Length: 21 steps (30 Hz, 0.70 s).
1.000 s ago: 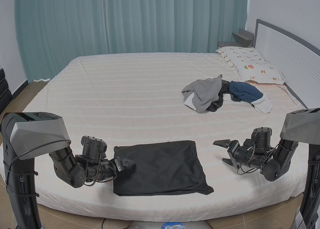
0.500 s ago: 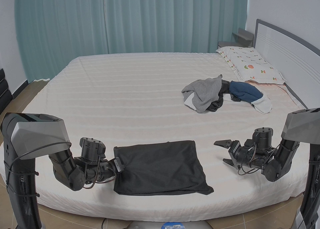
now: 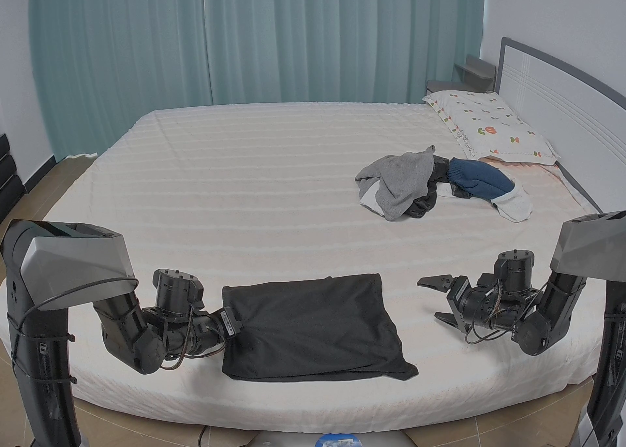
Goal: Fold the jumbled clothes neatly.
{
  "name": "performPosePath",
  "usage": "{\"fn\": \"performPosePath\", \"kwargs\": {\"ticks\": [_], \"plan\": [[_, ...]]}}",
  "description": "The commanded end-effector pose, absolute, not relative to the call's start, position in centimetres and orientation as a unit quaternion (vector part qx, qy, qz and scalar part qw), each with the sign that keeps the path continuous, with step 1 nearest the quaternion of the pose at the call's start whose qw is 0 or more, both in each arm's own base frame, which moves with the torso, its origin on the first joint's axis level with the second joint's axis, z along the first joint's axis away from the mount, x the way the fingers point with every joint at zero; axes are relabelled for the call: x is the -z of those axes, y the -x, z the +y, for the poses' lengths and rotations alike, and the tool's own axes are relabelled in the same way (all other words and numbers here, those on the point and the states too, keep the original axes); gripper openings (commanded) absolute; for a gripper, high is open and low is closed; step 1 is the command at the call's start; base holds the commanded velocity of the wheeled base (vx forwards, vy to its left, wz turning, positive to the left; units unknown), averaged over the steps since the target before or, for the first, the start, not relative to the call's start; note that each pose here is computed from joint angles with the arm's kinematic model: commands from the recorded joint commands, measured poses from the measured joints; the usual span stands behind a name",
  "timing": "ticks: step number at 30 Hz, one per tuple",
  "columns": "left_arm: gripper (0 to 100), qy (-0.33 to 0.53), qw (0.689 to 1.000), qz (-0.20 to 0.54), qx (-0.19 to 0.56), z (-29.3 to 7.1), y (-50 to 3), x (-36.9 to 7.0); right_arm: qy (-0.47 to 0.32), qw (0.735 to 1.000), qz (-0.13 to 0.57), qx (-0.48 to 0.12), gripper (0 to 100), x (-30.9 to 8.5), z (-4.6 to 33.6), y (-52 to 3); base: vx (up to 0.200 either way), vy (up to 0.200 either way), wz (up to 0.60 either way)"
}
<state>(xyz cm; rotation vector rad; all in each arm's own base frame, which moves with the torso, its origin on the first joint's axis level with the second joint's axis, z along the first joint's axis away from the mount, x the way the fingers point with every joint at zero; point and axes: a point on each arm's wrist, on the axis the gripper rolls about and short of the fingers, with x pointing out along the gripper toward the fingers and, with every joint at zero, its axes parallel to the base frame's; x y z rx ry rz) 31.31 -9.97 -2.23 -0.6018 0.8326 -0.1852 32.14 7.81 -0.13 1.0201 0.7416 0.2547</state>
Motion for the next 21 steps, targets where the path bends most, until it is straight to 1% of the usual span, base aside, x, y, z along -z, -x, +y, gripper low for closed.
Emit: {"fn": "performPosePath", "kwargs": {"ticks": [1,6,15,21], "plan": [[0,0.288,0.867,0.398,0.087,-9.9,-31.3,2.2,-0.475,0.799,0.349,-0.118,100,0.3,7.9,-32.1,0.0,0.0,0.0],[0,0.288,0.866,0.399,0.086,-9.8,-31.1,2.2,-0.474,0.799,0.35,-0.118,100,0.3,7.9,-32.0,0.0,0.0,0.0],[0,0.307,0.869,0.377,0.087,-9.6,-31.4,0.5,-0.475,0.799,0.349,-0.12,100,0.1,7.9,-31.9,0.0,0.2,0.0],[0,0.309,0.871,0.374,0.083,-9.2,-31.4,0.4,-0.474,0.799,0.35,-0.119,100,0.2,8.0,-31.9,0.0,0.2,0.0]]}}
